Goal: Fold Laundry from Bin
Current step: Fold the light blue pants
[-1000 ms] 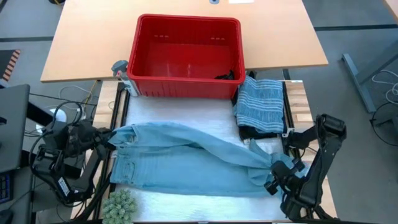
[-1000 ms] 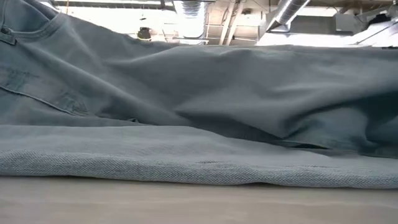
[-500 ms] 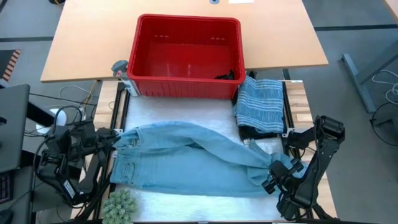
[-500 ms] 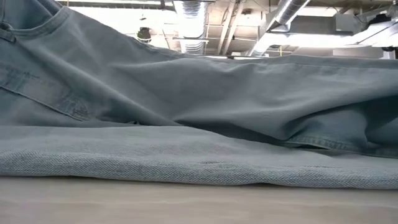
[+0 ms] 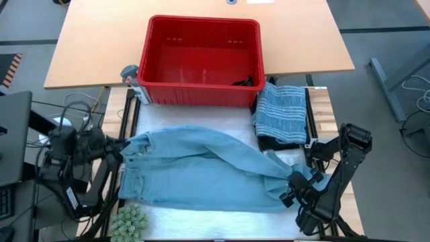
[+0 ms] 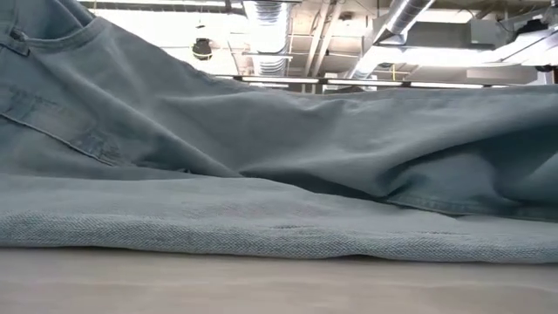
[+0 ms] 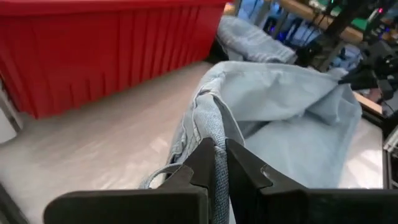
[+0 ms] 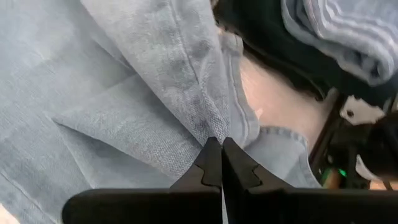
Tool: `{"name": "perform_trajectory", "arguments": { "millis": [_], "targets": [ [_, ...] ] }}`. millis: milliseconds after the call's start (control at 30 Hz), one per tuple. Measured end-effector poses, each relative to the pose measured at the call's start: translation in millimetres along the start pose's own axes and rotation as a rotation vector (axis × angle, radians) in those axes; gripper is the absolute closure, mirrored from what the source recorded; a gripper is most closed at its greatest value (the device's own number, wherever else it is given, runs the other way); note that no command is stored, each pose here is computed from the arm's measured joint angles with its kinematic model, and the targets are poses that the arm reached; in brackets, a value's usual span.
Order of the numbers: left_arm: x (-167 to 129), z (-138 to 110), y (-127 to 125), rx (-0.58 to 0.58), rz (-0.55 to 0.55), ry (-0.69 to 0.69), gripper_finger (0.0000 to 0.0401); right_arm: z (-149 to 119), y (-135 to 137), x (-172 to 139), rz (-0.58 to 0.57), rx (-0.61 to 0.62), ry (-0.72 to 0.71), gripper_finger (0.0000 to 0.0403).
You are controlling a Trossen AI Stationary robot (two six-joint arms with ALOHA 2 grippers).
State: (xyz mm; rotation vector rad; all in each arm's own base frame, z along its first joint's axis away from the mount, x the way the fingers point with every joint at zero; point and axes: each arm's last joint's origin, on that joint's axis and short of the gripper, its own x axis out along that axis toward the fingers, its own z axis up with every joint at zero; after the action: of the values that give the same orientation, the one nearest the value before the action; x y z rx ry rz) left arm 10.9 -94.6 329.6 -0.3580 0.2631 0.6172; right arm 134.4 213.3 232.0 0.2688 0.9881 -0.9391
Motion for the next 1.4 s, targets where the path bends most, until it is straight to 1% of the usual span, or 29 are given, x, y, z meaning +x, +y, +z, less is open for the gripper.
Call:
{"name": "perform_trajectory", "arguments": {
  "millis": [67,133,200,300,367,400,467,667,700,767,933,967,1100,1200,1267,1400],
  "targets": [
    [2.3,13.7,4.9,-0.011,-0.014,0.035,0.0374,3.4,1.4,1.0,0.004,-0.012,-0.014,0.0385],
    [3.2,29.0,10.2,0.010,-0.045,0.065,0.0351,5.5,2.1,2.1,0.000,-0.018,-0.016,0.0385],
    [2.6,45.3,15.3,0.062,-0.137,0.078,0.0326,6.4,2.5,2.6,0.000,-0.018,-0.020,0.0385],
    [4.4,65.9,24.5,0.060,-0.261,0.148,0.0290,6.4,2.5,2.6,0.000,-0.035,-0.020,0.0385],
    [4.9,74.0,28.3,0.085,-0.362,0.187,0.0273,5.2,2.0,1.8,0.003,-0.041,-0.021,0.0385],
    [4.7,76.8,29.2,0.093,-0.414,0.200,0.0269,5.1,2.0,1.8,0.003,-0.041,-0.021,0.0385],
    [5.7,81.6,31.2,0.102,-0.478,0.226,0.0266,5.0,2.0,1.8,0.003,-0.041,-0.019,0.0385],
    [18.5,91.5,37.9,0.105,-0.577,0.307,0.0276,5.8,2.6,-0.2,0.007,-0.036,-0.010,0.0385],
    [21.5,93.1,39.2,0.125,-0.581,0.320,0.0278,6.0,2.8,-0.8,0.009,-0.036,-0.009,0.0385],
    [29.8,96.3,43.3,0.196,-0.544,0.360,0.0279,6.5,3.2,-1.9,0.014,-0.034,-0.007,0.0385],
    [65.6,106.9,55.4,0.361,-0.357,0.554,0.0277,7.1,3.6,-2.2,0.014,-0.030,-0.004,0.0385],
    [74.6,108.8,56.2,0.389,-0.345,0.597,0.0273,7.0,3.5,-2.2,0.014,-0.031,-0.004,0.0385],
    [116.9,112.8,52.2,0.502,-0.376,0.772,0.0252,6.9,3.5,-2.3,0.014,-0.031,-0.003,0.0385],
    [147.2,111.4,49.2,0.624,-0.317,0.899,0.0236,6.9,3.5,-2.3,0.014,-0.031,-0.003,0.0385],
    [161.4,109.9,49.6,0.692,-0.273,0.961,0.0227,6.9,3.5,-2.3,0.014,-0.031,-0.003,0.0385],
    [178.7,108.4,51.2,0.724,-0.240,1.026,0.0217,6.9,3.5,-2.3,0.015,-0.037,-0.005,0.0385]
  ]
}}
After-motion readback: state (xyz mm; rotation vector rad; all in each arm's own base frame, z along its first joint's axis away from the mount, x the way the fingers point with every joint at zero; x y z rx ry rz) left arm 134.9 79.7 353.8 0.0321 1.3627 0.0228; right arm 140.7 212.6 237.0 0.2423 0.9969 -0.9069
